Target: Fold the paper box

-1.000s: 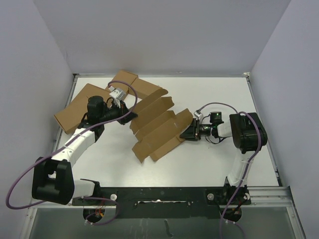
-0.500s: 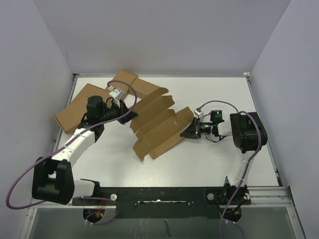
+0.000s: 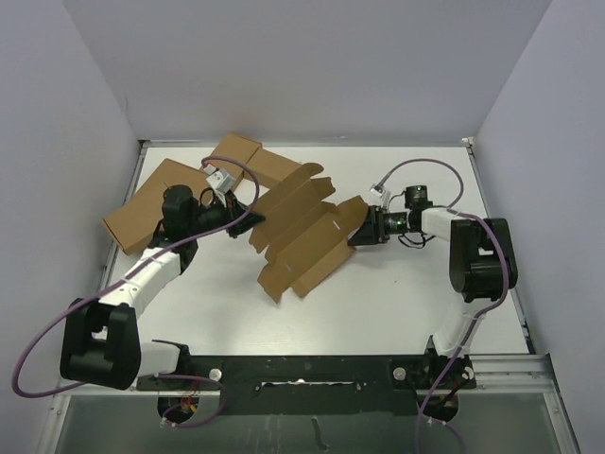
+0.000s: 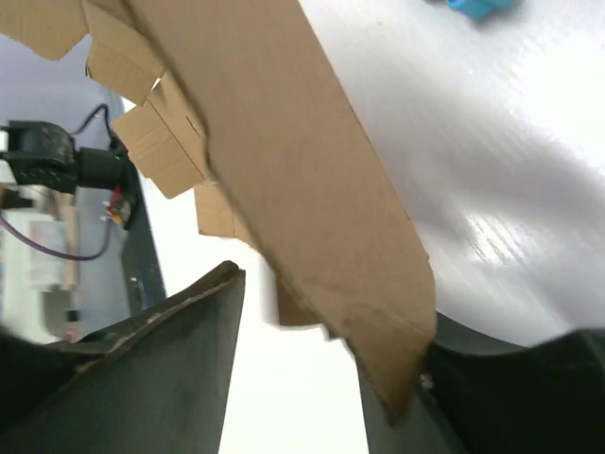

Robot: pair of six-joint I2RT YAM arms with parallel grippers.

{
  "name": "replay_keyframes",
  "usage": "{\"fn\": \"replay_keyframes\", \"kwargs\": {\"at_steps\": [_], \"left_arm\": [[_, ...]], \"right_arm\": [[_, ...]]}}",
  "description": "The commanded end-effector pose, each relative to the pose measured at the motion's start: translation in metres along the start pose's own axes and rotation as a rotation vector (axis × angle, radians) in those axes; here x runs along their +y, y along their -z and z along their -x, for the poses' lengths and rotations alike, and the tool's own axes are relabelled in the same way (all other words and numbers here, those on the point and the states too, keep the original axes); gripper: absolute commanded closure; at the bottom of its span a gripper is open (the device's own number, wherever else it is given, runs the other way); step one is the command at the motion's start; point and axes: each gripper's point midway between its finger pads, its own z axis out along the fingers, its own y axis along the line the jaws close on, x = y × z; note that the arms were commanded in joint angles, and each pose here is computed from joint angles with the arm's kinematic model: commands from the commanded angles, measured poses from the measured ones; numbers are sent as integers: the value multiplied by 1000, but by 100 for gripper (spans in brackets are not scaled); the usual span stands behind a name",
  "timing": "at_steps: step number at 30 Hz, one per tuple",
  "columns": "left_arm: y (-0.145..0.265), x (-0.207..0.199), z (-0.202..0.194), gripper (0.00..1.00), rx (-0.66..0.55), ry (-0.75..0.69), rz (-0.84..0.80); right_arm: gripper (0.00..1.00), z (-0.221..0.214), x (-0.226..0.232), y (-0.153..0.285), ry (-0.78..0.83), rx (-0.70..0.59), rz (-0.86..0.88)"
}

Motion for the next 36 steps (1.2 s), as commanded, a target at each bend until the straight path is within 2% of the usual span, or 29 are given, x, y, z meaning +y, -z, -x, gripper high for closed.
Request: {"fn": "replay_keyframes", "kwargs": {"at_steps": [1,5,11,20,22,30,34,36], "left_arm": [[6,-19,30,100,-77,-147,-50],[9,-28,34,100,-87,-188,-63],[7,-42,34,100,-85,-222,-111],[7,-64,30,100,-81,-324,-158],[6,-64,27,100,-66,-334,-153],[4,-56,33,100,-77,-234,-103],[2,-48,40,100,-90,-125,-73],[1,-46,45,100,-105,-57,-62]], "right_arm": [[48,13,20,34,278,13,-52],[39,25,29,65,411,-27,-90],[36,41,44,96,568,-112,-138],[28,43,93,104,895,-239,-45],[27,45,94,105,923,-250,-59],[23,51,105,107,834,-285,-31],[27,54,100,106,726,-321,-49],[29,50,106,99,652,-334,19]]}}
